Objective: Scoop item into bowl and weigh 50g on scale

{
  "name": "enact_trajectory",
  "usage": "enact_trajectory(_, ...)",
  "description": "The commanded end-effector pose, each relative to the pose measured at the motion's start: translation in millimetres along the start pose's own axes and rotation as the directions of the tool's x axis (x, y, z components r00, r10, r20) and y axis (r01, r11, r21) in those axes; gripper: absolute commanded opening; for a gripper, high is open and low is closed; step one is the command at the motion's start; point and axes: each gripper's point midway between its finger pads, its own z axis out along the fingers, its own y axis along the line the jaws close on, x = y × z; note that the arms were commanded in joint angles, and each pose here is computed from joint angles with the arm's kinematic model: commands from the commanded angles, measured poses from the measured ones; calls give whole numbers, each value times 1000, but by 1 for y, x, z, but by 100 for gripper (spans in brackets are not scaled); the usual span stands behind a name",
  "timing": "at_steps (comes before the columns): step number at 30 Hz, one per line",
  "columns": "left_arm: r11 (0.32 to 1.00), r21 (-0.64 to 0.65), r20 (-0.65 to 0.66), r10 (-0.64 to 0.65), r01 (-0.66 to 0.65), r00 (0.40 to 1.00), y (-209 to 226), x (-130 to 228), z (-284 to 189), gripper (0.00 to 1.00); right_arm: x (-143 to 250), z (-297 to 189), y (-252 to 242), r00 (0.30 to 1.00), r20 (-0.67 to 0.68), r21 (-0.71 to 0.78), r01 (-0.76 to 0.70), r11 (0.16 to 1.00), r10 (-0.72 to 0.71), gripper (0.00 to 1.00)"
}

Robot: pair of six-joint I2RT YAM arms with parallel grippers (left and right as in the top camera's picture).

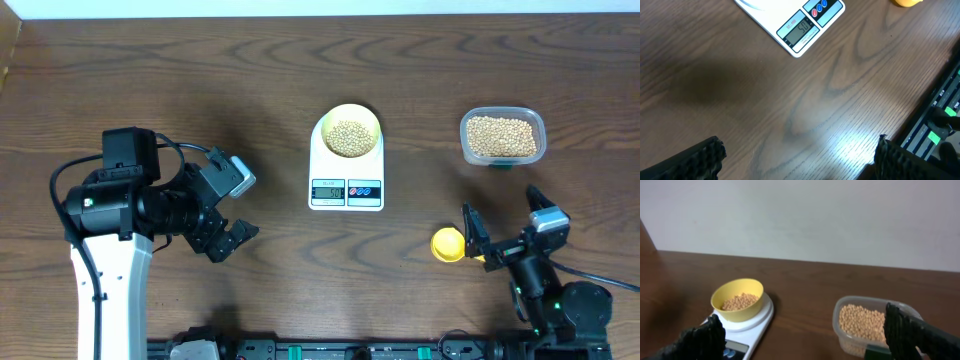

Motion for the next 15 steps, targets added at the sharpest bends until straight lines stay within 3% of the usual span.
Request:
enact_trajectory(1, 1000, 2, -5, 16, -16, 1000, 0, 2, 1, 98, 15, 7, -13, 1000, 31, 60, -3, 998, 1, 99)
enact_trajectory(8, 1000, 2, -5, 17, -17, 1000, 0, 2, 1, 98, 29, 13, -20, 993, 118, 81, 18, 997, -28, 99)
enact_trajectory(15, 1000, 2, -5, 16, -16, 1000, 0, 2, 1, 98, 31, 9, -30, 994, 109, 136, 10, 991, -25, 99)
